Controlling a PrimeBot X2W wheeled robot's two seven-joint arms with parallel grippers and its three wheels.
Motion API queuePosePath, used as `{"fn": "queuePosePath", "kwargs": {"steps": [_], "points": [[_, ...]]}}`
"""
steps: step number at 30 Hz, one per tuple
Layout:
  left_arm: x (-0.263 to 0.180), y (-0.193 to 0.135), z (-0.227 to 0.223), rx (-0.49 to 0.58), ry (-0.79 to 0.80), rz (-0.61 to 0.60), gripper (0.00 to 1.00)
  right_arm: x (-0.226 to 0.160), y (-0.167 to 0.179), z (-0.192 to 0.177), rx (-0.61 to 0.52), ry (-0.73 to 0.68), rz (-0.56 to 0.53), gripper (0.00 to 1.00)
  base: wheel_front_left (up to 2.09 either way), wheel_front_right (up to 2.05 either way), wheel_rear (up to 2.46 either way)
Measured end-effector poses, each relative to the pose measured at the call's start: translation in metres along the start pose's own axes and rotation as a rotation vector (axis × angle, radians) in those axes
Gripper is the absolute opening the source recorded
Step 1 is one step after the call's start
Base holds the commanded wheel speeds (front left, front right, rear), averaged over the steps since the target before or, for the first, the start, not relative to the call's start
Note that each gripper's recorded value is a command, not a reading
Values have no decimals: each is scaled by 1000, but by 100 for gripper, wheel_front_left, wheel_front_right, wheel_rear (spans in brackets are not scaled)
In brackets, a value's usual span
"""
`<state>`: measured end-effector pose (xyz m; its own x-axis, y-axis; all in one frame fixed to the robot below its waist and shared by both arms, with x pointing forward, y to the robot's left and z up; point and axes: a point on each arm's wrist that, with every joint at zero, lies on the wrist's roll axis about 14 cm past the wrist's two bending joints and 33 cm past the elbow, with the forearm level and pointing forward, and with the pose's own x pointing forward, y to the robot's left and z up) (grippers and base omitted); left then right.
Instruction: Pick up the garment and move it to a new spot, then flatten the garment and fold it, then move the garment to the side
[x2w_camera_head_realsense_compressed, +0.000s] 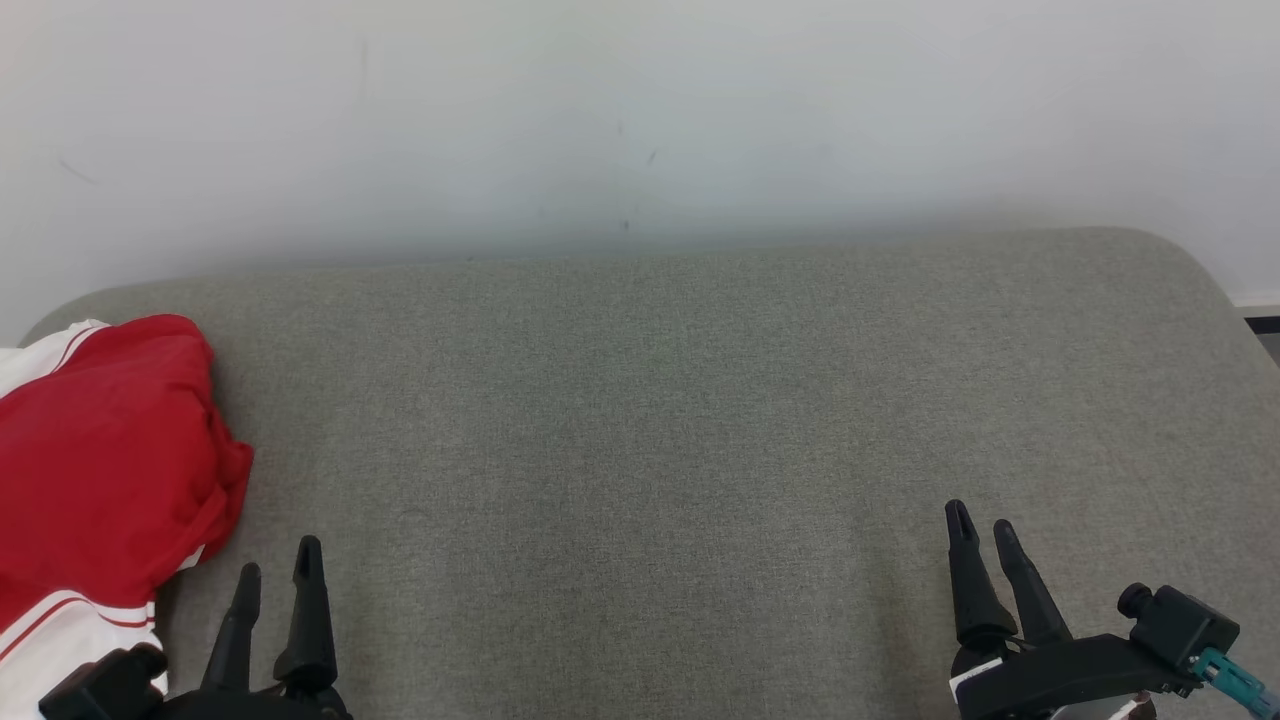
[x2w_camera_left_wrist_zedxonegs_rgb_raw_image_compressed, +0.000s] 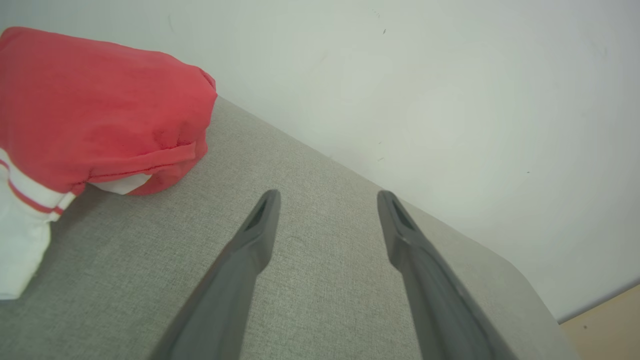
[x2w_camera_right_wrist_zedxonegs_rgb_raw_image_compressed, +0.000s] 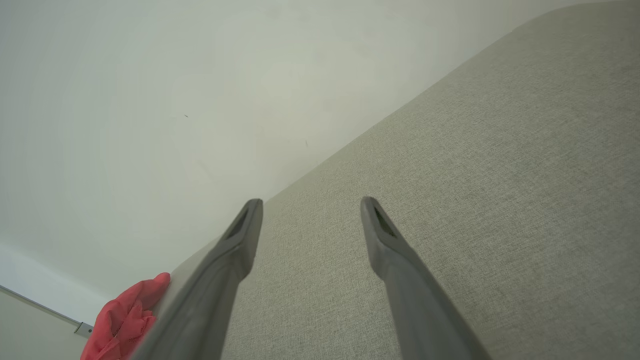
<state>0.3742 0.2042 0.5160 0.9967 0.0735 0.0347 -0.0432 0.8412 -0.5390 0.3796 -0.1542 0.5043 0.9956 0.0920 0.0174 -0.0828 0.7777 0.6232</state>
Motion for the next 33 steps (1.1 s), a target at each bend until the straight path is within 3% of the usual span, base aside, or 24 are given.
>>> {"fn": "queuePosePath", "kwargs": {"steps": [33], "points": [[-6,-12,16,332,-86,-55,100,-1,17,2,-348,-35,79,100,0,0,0]]}}
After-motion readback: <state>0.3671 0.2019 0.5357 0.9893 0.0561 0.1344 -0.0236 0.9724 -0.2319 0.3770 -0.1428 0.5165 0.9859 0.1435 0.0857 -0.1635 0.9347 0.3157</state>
